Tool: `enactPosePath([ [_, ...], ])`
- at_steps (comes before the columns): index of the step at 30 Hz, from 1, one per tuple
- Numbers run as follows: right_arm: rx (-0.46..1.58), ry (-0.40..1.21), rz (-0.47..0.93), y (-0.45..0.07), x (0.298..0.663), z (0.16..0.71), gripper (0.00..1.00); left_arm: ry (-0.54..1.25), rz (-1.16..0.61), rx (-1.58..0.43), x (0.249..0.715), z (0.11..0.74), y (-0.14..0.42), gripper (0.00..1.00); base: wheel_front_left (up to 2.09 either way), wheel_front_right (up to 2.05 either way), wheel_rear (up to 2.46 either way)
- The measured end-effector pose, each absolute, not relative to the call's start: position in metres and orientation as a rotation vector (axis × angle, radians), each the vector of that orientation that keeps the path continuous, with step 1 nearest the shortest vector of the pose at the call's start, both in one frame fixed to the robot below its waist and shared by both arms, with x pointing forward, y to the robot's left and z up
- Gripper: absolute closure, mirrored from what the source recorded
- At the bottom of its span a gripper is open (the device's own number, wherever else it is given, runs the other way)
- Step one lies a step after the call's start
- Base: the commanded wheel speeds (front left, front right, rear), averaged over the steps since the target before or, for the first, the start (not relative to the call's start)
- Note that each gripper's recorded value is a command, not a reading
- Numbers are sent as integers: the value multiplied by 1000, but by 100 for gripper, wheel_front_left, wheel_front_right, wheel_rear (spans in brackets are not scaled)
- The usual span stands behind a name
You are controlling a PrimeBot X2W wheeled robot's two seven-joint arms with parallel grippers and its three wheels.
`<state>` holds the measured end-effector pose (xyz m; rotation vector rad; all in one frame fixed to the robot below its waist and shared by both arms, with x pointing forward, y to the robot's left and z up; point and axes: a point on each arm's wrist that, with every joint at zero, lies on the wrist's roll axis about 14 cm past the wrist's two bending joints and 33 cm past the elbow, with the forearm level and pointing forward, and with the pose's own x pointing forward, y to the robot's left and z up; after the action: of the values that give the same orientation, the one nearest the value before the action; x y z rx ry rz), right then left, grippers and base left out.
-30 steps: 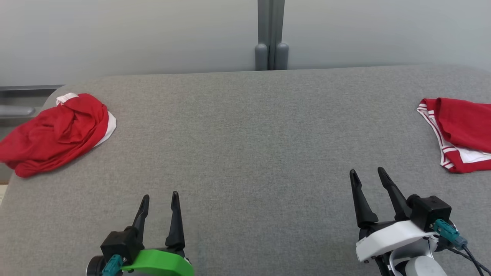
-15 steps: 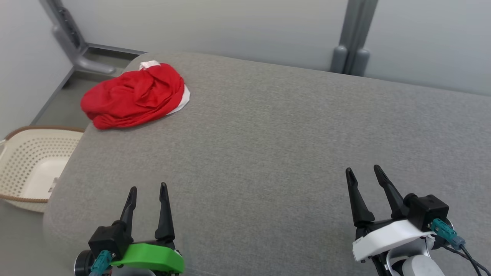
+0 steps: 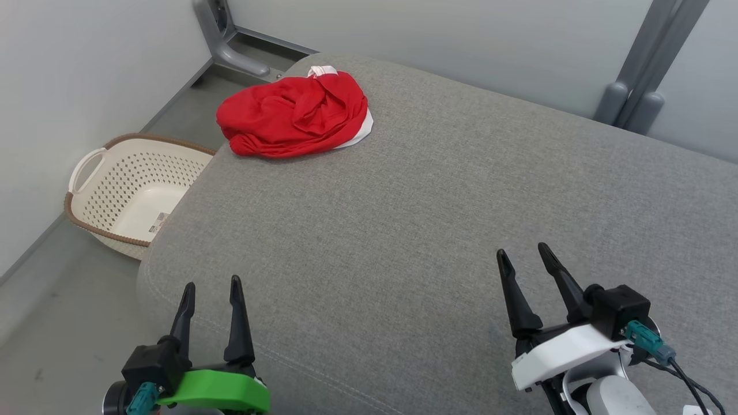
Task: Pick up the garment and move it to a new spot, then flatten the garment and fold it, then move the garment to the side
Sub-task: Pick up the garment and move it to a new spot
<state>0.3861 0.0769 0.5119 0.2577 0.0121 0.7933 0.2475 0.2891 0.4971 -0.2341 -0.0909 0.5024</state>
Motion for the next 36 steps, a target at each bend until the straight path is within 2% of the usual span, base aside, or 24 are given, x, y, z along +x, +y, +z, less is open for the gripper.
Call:
enactPosePath([
  [13,223,-27,760,67,399,519,0,-82,510,-201,250,497,299,0,0,0,0],
  [19,171,-99,726,59,424,542,0,-243,487,34,289,576,357,0,0,0,0],
  [24,130,-126,682,47,447,549,0,-318,432,199,352,654,394,0,0,0,0],
  [28,111,-114,640,33,467,541,0,-235,403,202,415,671,412,0,0,0,0],
  [31,92,-95,601,17,482,528,0,-115,388,181,458,660,420,0,0,0,0],
  [36,85,-21,529,-9,500,491,0,230,358,120,512,564,420,0,0,0,0],
])
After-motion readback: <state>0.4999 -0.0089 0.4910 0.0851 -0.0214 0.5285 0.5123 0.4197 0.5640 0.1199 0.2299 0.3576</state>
